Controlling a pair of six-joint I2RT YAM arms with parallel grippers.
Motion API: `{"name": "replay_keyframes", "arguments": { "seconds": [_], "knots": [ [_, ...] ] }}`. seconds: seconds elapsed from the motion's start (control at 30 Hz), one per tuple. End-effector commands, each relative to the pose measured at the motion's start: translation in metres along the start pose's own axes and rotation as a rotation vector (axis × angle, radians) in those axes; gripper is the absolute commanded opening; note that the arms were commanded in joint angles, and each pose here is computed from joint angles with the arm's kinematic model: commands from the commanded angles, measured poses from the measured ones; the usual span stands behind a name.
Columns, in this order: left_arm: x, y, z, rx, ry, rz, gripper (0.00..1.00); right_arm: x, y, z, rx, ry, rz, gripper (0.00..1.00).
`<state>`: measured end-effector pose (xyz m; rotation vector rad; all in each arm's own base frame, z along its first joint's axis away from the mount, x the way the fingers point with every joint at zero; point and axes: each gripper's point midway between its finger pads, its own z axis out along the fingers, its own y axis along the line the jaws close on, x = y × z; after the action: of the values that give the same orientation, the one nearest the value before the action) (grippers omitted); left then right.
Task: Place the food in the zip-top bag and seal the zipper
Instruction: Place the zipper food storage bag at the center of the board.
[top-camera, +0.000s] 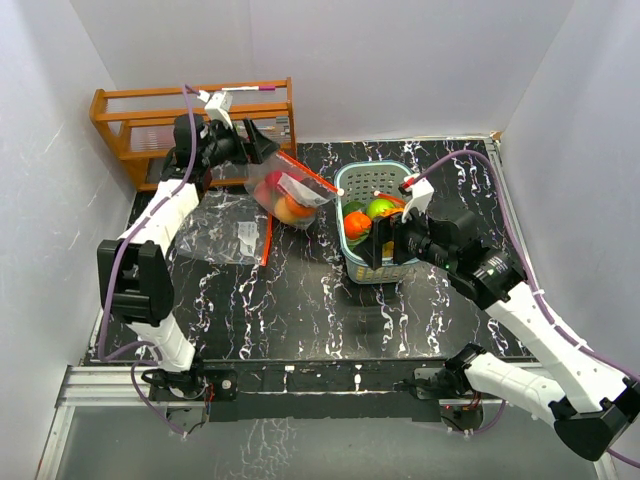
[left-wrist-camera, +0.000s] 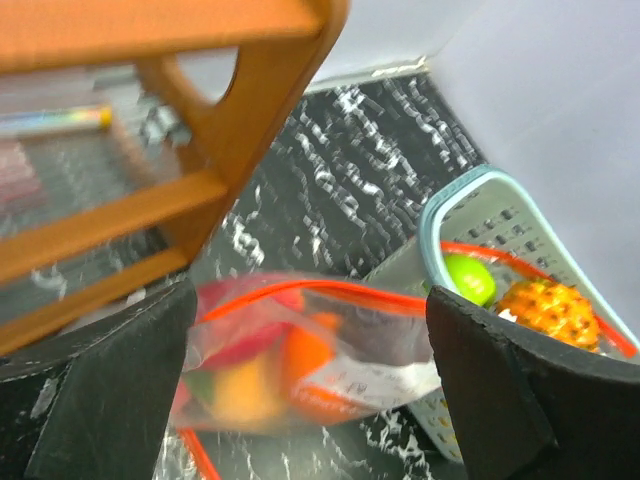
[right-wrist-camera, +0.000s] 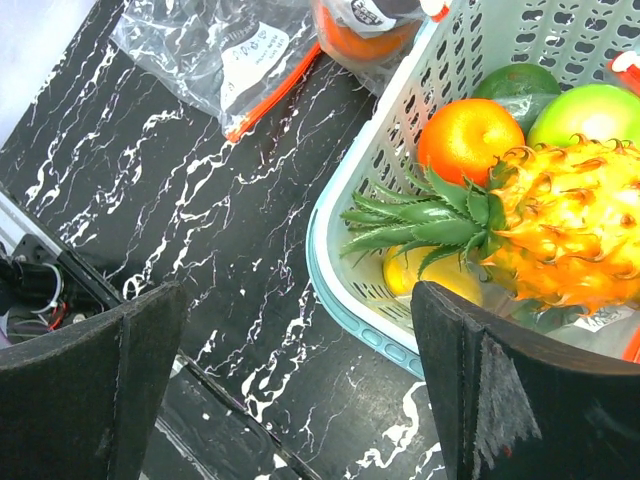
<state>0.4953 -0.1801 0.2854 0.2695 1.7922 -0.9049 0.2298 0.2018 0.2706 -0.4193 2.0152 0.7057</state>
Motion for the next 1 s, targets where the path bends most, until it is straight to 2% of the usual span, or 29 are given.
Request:
{"name": "replay_keyframes", "arguments": {
  "seconds": [0.0, 0.13, 0.23, 0.33, 0.47, 0.57, 0.63, 0.77, 0.97],
  "knots": [
    [0.007, 0.004, -0.034, -0.127, -0.024, 0.051, 0.97, -0.015, -0.002, -0.002, 0.016, -0.072, -0.001, 0.99],
    [0.028, 0.000, -0.064, -0.170, -0.015, 0.056, 0.97, -0.018, -0.007, -0.002, 0.044, -0.084, 0.001, 0.98],
    [0.052, -0.006, -0.082, -0.177, 0.049, 0.035, 0.97, -0.032, -0.016, -0.007, 0.109, -0.116, -0.001, 0.99],
    [0.080, -0.011, -0.098, -0.187, 0.106, -0.009, 0.91, -0.046, -0.021, -0.014, 0.158, -0.155, -0.011, 0.99],
    [0.105, 0.022, -0.125, -0.418, 0.135, 0.002, 0.91, -0.051, -0.020, -0.015, 0.158, -0.164, -0.007, 0.98],
    [0.086, 0.042, -0.148, -0.605, 0.043, 0.027, 0.97, -0.046, -0.017, -0.015, 0.137, -0.162, 0.008, 0.99],
    [0.070, 0.044, -0.161, -0.676, -0.017, 0.022, 0.97, -0.042, -0.016, -0.017, 0.128, -0.162, 0.017, 0.98],
    [0.058, 0.060, -0.179, -0.806, -0.064, 0.047, 0.97, -0.037, -0.016, -0.024, 0.123, -0.173, 0.030, 0.98],
    [0.031, 0.051, -0.168, -0.733, -0.123, -0.027, 0.97, -0.030, -0.018, -0.033, 0.135, -0.163, 0.031, 0.98]
  ]
}}
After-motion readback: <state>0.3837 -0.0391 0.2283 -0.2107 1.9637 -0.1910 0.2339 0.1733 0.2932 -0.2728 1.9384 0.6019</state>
